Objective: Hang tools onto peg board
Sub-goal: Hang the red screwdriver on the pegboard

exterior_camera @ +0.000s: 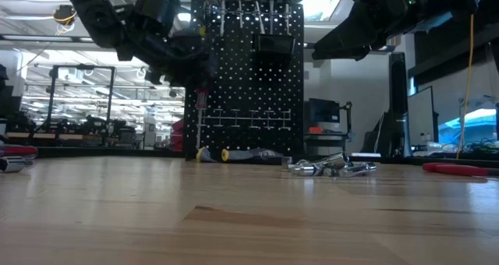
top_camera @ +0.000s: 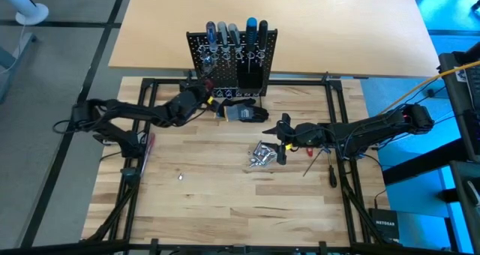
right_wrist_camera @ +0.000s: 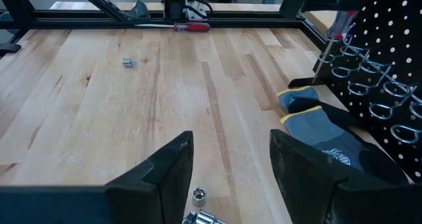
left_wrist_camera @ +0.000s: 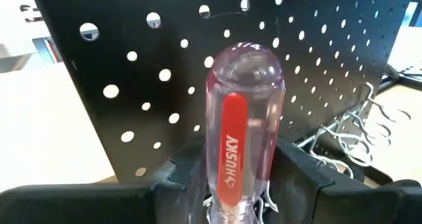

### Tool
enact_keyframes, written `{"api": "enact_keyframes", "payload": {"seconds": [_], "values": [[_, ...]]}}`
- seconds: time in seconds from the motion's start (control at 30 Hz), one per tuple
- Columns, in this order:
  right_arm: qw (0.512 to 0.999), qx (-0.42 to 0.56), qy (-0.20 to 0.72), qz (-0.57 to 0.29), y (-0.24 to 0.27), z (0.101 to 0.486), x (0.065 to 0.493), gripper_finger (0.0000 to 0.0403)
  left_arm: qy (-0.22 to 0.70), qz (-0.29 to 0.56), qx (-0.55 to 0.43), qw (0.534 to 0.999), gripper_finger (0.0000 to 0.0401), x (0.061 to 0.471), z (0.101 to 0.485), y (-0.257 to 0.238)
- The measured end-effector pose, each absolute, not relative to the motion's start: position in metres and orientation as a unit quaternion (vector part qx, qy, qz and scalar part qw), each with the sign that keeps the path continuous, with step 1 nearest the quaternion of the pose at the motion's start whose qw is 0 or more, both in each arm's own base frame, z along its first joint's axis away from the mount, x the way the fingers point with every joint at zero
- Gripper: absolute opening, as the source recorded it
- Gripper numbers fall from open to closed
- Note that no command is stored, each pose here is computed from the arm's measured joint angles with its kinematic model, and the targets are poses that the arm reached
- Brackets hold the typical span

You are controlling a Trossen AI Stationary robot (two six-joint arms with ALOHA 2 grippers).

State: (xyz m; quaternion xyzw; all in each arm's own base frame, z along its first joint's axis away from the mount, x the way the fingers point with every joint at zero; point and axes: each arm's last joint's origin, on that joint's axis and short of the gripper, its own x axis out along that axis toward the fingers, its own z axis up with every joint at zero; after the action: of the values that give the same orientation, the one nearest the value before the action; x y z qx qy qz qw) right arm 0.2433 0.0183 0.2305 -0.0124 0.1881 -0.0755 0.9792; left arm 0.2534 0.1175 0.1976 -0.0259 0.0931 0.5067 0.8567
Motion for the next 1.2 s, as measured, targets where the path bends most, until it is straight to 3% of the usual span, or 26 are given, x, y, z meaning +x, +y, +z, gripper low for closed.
{"api": "enact_keyframes", "payload": {"seconds": [0.23, 0.67, 0.87, 1.2], "values": [[0.978, -0.013, 0.192, -0.076, 0.018, 0.23, 0.243, 0.0198, 0.089, 0.498, -0.023, 0.862, 0.013, 0.257, 0.197, 0.112], [0.977, -0.014, 0.197, -0.076, 0.018, 0.229, 0.243, 0.0198, 0.12, 0.478, -0.02, 0.87, 0.0211, 0.249, 0.205, 0.1], [0.977, -0.014, 0.197, -0.076, 0.018, 0.229, 0.243, 0.0198, 0.098, 0.46, -0.023, 0.882, 0.0213, 0.234, 0.232, 0.084], [0.978, -0.012, 0.195, -0.076, 0.018, 0.229, 0.243, 0.0198, 0.154, 0.421, -0.049, 0.892, 0.0212, 0.194, 0.249, 0.05]]}}
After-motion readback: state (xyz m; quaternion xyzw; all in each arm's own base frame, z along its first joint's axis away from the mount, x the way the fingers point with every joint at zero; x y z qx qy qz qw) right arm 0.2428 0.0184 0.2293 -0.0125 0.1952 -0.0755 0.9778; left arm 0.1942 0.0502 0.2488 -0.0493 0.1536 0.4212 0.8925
